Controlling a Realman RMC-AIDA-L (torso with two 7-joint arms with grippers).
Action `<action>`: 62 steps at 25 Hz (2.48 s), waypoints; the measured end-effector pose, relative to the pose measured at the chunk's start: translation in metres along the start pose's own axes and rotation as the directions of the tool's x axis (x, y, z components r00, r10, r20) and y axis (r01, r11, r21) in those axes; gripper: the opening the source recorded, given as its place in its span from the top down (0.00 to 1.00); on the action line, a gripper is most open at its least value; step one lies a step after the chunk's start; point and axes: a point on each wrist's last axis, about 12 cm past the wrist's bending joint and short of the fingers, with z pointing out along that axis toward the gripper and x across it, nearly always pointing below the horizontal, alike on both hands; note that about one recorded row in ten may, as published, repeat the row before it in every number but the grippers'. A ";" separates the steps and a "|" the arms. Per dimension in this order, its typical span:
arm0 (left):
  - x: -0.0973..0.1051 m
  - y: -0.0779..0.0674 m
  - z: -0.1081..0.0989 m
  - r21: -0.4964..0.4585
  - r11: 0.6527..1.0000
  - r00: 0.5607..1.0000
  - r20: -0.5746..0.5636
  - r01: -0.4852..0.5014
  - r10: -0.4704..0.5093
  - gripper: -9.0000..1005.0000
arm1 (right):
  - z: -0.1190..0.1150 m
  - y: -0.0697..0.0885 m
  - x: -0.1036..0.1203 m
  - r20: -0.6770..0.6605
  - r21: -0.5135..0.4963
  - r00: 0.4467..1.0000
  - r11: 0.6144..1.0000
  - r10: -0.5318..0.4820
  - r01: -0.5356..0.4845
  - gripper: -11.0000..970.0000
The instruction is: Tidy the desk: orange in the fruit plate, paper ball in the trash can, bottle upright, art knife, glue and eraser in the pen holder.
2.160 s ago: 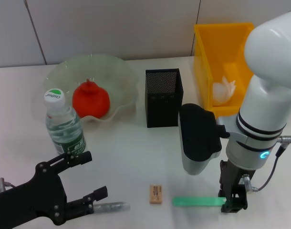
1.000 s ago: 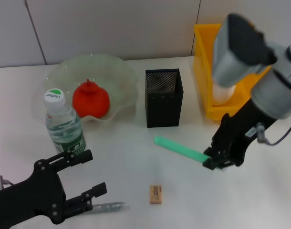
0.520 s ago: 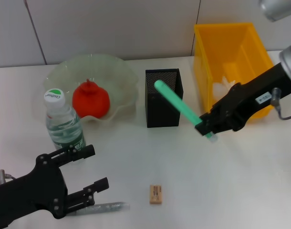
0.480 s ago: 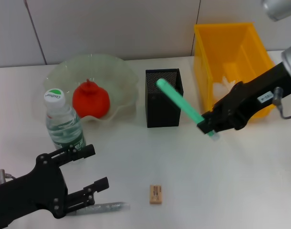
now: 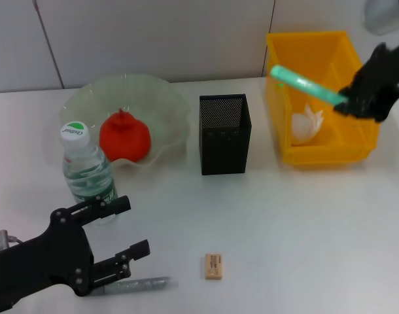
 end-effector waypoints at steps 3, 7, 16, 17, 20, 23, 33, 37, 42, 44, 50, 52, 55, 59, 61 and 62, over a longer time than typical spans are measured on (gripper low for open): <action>0.002 -0.001 0.000 -0.016 1.000 1.000 0.014 0.018 -0.017 0.28 | 0.003 -0.002 -0.008 -0.075 0.092 0.991 0.988 -0.114 0.120 0.80; 0.004 -0.002 0.001 -0.023 0.999 1.000 0.017 0.022 -0.021 0.28 | 0.007 -0.003 -0.014 -0.150 0.159 0.966 0.960 -0.209 0.232 0.80; 0.003 -0.001 0.001 -0.034 0.999 0.999 0.027 0.018 -0.017 0.28 | 0.018 0.001 -0.034 -0.337 0.322 0.828 0.771 -0.448 0.549 0.80; 0.003 -0.001 0.001 -0.033 0.999 0.999 0.027 0.018 -0.017 0.28 | 0.018 0.001 -0.036 -0.353 0.332 0.810 0.747 -0.468 0.576 0.80; 0.002 0.000 0.002 -0.032 0.999 0.999 0.028 0.016 -0.015 0.28 | 0.022 0.008 -0.048 -0.400 0.350 0.738 0.654 -0.543 0.671 0.80; 0.002 0.000 0.003 -0.034 0.999 0.999 0.034 0.015 -0.014 0.28 | 0.027 0.014 -0.059 -0.432 0.352 0.676 0.578 -0.597 0.736 0.79; 0.006 -0.001 0.006 -0.056 0.998 0.998 0.053 0.043 -0.040 0.28 | 0.057 0.025 -0.085 -0.520 0.319 0.497 0.382 -0.694 0.867 0.79; 0.006 -0.002 0.006 -0.063 0.997 0.997 0.063 0.040 -0.036 0.28 | 0.063 0.031 -0.094 -0.521 0.306 0.456 0.341 -0.722 0.889 0.79; 0.007 -0.003 0.005 -0.066 0.997 0.997 0.063 0.036 -0.032 0.28 | 0.073 0.039 -0.105 -0.534 0.276 0.389 0.280 -0.750 0.919 0.79; 0.006 -0.003 0.006 -0.065 0.997 0.997 0.064 0.035 -0.031 0.28 | 0.079 0.040 -0.106 -0.551 0.263 0.364 0.257 -0.751 0.930 0.78; 0.006 -0.002 0.006 -0.065 0.998 0.998 0.064 0.026 -0.022 0.28 | 0.094 0.040 -0.109 -0.561 0.235 0.326 0.231 -0.761 0.944 0.78; 0.007 -0.003 0.006 -0.065 0.997 0.998 0.064 0.029 -0.025 0.28 | 0.098 0.041 -0.109 -0.557 0.229 0.317 0.225 -0.768 0.947 0.78; 0.008 -0.003 0.009 -0.063 0.998 0.997 0.065 0.032 -0.028 0.28 | 0.105 0.048 -0.109 -0.547 0.217 0.298 0.211 -0.782 0.953 0.78; 0.009 0.000 0.012 -0.067 0.997 0.998 0.057 0.030 -0.026 0.28 | 0.112 0.054 -0.107 -0.545 0.194 0.277 0.203 -0.791 0.960 0.78; 0.009 0.000 0.014 -0.067 0.997 0.998 0.055 0.031 -0.028 0.28 | 0.117 0.056 -0.105 -0.546 0.178 0.265 0.199 -0.794 0.964 0.78; 0.009 0.000 0.014 -0.067 0.997 0.998 0.055 0.032 -0.028 0.28 | 0.119 0.057 -0.105 -0.546 0.173 0.260 0.196 -0.796 0.965 0.78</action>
